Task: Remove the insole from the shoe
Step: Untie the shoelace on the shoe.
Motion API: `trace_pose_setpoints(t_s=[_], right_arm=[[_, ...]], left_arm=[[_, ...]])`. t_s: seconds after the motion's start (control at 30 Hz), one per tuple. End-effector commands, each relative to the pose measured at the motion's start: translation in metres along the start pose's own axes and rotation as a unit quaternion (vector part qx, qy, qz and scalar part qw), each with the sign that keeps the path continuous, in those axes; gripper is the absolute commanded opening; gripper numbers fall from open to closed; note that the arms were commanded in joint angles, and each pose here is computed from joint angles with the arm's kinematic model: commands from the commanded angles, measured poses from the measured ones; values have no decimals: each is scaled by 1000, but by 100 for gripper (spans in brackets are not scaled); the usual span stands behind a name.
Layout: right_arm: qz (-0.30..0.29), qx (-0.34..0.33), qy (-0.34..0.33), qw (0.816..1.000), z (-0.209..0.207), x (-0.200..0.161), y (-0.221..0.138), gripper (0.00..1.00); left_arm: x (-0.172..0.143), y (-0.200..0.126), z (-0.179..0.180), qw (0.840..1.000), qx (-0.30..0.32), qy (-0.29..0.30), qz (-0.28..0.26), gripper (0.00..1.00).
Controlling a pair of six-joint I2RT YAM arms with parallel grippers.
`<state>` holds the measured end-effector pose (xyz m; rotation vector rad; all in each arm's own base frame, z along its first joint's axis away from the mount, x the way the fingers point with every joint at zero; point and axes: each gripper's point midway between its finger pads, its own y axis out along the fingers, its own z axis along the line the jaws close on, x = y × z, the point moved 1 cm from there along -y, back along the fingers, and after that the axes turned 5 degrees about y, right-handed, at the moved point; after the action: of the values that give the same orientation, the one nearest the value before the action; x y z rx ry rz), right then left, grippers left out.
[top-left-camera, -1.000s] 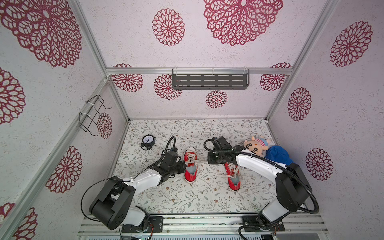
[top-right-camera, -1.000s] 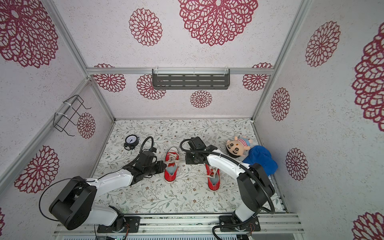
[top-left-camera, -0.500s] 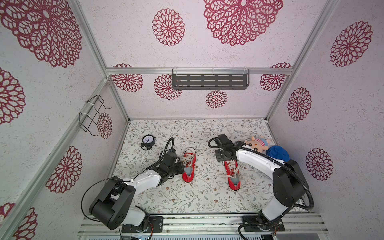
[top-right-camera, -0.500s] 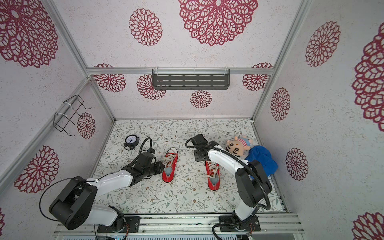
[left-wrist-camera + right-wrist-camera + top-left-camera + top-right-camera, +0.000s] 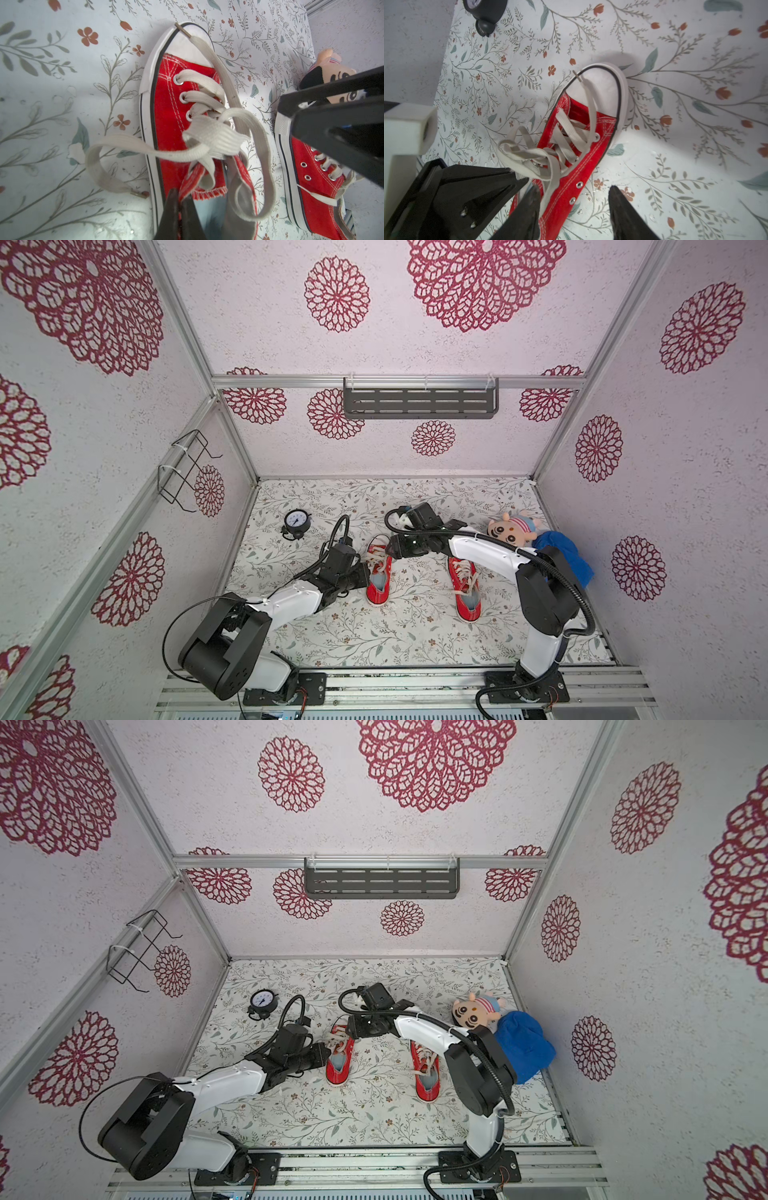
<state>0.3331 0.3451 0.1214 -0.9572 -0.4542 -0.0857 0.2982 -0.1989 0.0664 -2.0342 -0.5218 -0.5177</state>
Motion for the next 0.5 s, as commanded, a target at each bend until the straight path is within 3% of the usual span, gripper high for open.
trace_pose_setpoints(t_s=[0.0, 0.17, 0.47], right_arm=[[10, -13, -10, 1000, 7, 1, -1, 55], [29, -48, -9, 998, -3, -7, 11, 53], [55, -204, -42, 976, -52, -16, 16, 51]], left_arm=[[20, -5, -18, 999, -27, 11, -38, 0], [19, -5, -16, 999, -22, 11, -36, 0], [19, -8, -13, 999, -13, 10, -41, 0]])
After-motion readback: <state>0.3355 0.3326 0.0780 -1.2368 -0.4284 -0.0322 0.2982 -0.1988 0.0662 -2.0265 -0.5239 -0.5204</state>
